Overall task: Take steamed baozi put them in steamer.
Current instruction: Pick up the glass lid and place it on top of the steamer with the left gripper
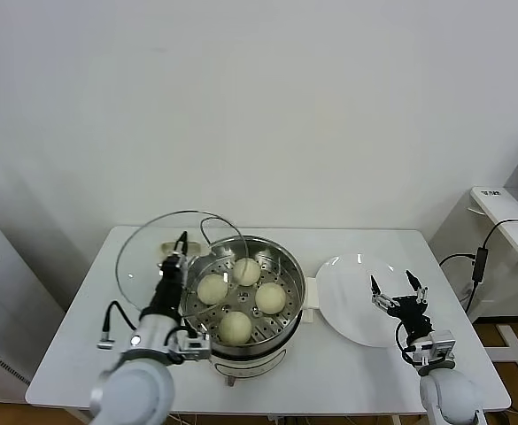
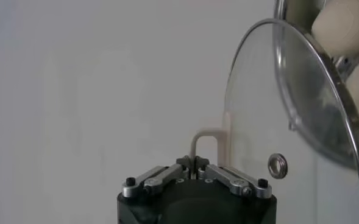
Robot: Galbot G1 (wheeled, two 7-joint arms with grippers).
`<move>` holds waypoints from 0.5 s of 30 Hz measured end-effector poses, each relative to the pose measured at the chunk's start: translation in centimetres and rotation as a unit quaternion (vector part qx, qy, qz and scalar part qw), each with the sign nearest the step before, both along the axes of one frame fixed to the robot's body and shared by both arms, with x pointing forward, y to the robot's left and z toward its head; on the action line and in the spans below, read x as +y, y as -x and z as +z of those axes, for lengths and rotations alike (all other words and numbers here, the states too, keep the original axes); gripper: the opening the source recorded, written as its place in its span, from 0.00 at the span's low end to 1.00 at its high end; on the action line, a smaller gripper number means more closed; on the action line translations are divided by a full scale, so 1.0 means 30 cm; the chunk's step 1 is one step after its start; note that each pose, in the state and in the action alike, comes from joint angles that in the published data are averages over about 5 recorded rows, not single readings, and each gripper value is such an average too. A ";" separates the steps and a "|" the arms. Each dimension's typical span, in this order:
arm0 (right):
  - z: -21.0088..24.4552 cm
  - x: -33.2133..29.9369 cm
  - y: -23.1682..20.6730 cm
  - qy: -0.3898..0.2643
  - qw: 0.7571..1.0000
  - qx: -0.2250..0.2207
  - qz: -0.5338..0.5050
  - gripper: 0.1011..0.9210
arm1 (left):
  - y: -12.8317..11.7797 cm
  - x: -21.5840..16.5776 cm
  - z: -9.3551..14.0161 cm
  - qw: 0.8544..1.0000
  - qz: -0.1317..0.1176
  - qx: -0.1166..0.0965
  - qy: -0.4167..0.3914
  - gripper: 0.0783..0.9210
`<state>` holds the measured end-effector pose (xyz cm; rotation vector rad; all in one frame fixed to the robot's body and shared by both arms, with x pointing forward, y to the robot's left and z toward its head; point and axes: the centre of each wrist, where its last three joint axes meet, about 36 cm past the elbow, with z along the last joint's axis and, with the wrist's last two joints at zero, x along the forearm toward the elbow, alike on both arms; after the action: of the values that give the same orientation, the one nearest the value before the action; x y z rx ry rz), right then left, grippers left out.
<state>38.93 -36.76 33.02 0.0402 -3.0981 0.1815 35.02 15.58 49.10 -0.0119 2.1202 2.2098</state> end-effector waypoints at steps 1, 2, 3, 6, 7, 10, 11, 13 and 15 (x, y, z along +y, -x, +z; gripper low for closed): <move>0.000 0.000 0.000 0.000 1.000 0.000 0.000 0.88 | 0.003 -0.017 -0.006 1.000 -0.001 0.001 0.003 0.03; 0.000 0.000 0.000 0.000 1.000 0.000 0.000 0.88 | 0.005 -0.032 -0.012 1.000 -0.002 0.001 0.005 0.03; 0.000 0.000 0.000 0.000 1.000 0.000 0.000 0.88 | 0.007 -0.047 -0.018 1.000 -0.003 0.001 0.007 0.03; 0.001 -0.001 -0.002 0.001 1.000 0.000 0.001 0.88 | 0.009 -0.086 -0.032 1.000 -0.006 0.000 0.014 0.03; 0.002 -0.001 -0.003 0.001 1.000 0.000 0.001 0.88 | 0.010 -0.097 -0.036 1.000 -0.007 -0.001 0.016 0.03; 0.005 -0.002 -0.006 0.002 1.000 0.000 0.002 0.88 | 0.011 -0.128 -0.050 1.000 -0.010 -0.002 0.021 0.03; 0.005 -0.002 -0.007 0.002 1.000 0.000 0.002 0.88 | 0.011 -0.138 -0.055 1.000 -0.011 -0.002 0.022 0.03; 0.005 -0.002 -0.008 0.002 1.000 0.001 0.002 0.88 | 0.012 -0.155 -0.062 1.000 -0.014 -0.003 0.024 0.03; 0.005 -0.003 -0.008 0.002 1.000 0.001 0.002 0.88 | 0.012 -0.170 -0.068 1.000 -0.016 -0.003 0.025 0.03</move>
<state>39.17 -36.84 33.15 0.0461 -3.0958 0.1887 34.65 10.47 47.05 0.0125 2.1558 2.1363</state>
